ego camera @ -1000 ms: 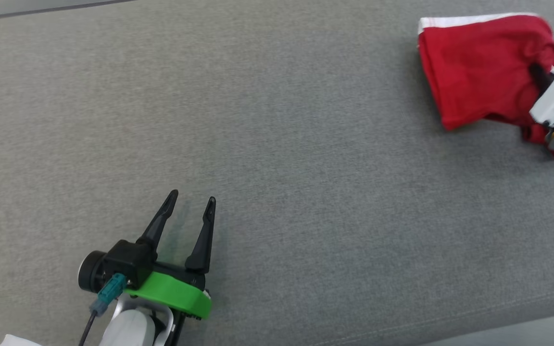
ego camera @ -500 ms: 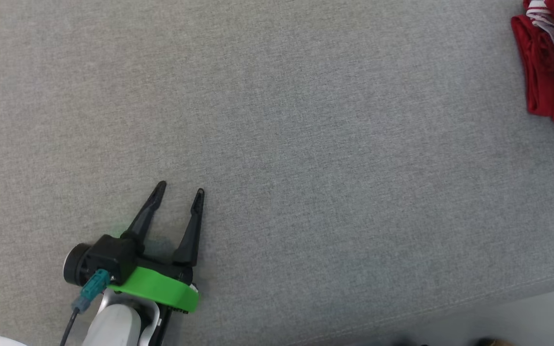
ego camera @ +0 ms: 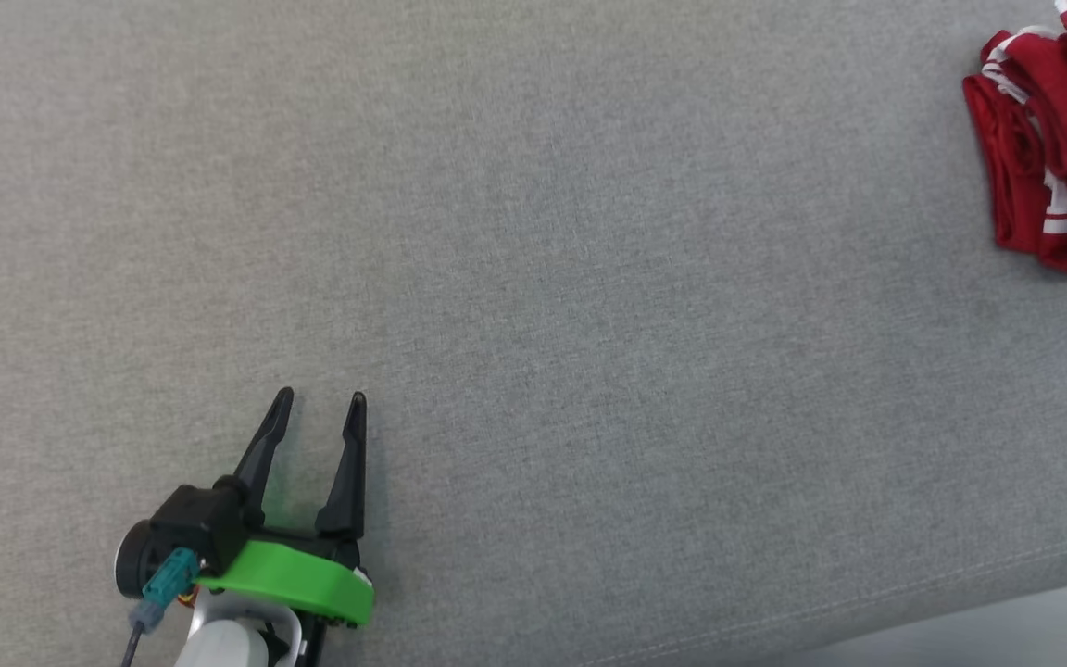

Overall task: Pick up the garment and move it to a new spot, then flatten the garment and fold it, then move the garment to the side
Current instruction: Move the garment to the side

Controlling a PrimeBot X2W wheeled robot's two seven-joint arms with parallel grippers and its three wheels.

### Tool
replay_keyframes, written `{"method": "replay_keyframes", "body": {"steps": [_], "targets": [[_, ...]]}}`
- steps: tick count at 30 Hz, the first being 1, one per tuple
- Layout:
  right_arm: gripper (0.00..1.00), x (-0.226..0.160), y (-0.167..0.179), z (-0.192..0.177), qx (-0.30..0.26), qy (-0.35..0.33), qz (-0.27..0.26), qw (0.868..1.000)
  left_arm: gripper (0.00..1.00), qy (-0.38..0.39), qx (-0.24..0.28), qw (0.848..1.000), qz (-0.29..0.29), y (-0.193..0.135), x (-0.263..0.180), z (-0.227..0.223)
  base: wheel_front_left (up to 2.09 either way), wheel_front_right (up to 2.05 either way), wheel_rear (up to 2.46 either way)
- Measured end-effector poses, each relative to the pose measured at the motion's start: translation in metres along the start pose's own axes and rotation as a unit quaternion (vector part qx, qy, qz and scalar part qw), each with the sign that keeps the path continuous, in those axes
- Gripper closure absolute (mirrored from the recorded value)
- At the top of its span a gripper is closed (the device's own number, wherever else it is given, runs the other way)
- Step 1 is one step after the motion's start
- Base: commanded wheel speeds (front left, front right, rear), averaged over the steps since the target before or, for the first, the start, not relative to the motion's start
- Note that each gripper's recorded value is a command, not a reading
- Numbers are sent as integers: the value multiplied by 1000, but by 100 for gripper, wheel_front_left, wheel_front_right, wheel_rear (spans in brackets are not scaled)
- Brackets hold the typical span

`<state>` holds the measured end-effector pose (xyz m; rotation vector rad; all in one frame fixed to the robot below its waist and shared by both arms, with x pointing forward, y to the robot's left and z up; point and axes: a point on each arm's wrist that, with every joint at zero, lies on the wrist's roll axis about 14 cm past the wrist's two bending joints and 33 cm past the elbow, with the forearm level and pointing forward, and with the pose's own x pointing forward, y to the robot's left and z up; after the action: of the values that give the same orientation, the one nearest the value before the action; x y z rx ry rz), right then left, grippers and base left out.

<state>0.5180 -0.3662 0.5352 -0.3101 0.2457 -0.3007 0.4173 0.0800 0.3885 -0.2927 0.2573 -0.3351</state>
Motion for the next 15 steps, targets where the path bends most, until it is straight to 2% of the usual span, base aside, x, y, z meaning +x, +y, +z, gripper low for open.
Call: {"method": "replay_keyframes", "body": {"steps": [6,15], "targets": [[0,-48,41,20,23,-91,78,993,0,-31,-9,999,34,6,-24,21,0,0,0],[0,-137,85,-1,114,-157,146,970,0,-69,7,992,106,31,-80,42,0,0,0]]}}
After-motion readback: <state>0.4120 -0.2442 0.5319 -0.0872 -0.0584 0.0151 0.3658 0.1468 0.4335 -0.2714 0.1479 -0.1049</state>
